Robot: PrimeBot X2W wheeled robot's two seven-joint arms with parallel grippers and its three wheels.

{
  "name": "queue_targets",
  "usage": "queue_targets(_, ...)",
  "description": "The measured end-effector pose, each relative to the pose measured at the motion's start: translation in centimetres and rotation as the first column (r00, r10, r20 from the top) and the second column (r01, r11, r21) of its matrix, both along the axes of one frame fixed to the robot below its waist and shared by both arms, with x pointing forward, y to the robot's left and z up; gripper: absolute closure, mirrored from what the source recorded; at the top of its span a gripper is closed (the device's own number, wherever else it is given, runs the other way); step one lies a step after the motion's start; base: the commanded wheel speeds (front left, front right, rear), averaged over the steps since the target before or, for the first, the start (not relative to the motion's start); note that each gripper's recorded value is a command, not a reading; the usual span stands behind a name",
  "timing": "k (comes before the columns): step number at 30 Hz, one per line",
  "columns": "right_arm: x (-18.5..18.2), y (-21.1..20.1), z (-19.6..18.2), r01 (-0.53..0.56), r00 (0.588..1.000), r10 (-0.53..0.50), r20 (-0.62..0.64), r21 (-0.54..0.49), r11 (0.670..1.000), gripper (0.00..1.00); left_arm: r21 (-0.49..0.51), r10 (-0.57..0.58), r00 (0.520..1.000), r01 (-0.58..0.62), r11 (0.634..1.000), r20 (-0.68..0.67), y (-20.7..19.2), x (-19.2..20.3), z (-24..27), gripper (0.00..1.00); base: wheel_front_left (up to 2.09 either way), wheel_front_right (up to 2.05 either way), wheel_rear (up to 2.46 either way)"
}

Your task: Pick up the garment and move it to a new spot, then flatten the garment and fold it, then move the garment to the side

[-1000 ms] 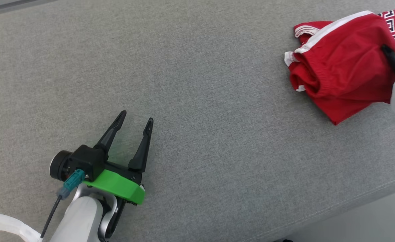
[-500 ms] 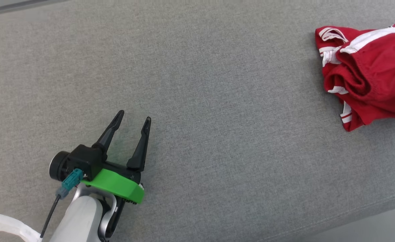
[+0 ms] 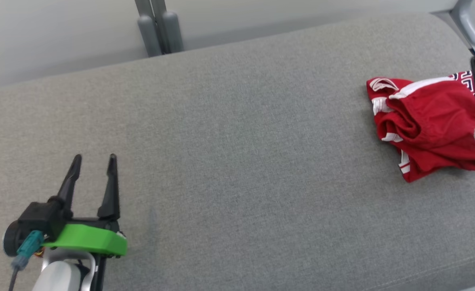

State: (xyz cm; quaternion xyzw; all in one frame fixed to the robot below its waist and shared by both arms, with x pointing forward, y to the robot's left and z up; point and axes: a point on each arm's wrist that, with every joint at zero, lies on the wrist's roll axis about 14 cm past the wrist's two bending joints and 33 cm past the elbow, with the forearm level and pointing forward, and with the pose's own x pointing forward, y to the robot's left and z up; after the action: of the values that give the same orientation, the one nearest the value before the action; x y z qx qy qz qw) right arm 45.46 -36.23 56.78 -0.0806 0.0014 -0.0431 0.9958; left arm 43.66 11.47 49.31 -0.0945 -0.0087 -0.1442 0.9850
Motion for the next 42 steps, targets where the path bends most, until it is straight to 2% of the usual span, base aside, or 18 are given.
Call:
queue_targets(3,-0.7,3.2,2.4,-0.073,0.99,0.066,0.127,0.052,0.996,0.0,-0.002,0.069,0.997,-0.069,0.998,0.037,2.1,-0.8,1.6,0.0,0.0,0.0,0.0)
queue_targets(7,-2.9,6.4,2.9,-0.131,0.972,0.107,0.211,0.102,0.986,0.0,-0.025,0.149,0.986,-0.148,0.989,0.068,4.6,-2.1,3.1,0.0,0.0,0.0,0.0)
queue_targets(11,-5.0,9.2,1.6,-0.159,0.964,0.115,0.238,0.175,0.972,0.0,-0.013,0.197,0.978,-0.196,0.98,0.067,6.1,-3.7,3.2,0.0,0.0,0.0,0.0)
queue_targets(14,-6.4,11.2,0.5,-0.181,0.962,0.122,0.244,0.238,0.954,0.0,-0.042,0.229,0.971,-0.226,0.973,0.074,6.7,-4.7,3.6,0.0,0.0,0.0,0.0)
queue_targets(19,-7.9,13.4,-1.3,-0.201,0.965,0.141,0.222,0.275,0.94,0.0,-0.044,0.25,0.968,-0.249,0.967,0.014,7.4,-6.8,1.5,0.0,0.0,0.0,0.0)
queue_targets(30,-8.8,14.4,-2.2,-0.199,0.967,0.141,0.21,0.285,0.938,0.0,0.014,0.264,0.964,-0.265,0.964,0.016,7.7,-7.4,0.7,0.0,0.0,0.0,0.0)
queue_targets(42,-8.7,14.6,-2.7,-0.198,0.97,0.146,0.194,0.284,0.938,0.0,0.021,0.253,0.967,-0.253,0.967,0.033,7.3,-7.4,0.9,0.0,0.0,0.0,0.0)
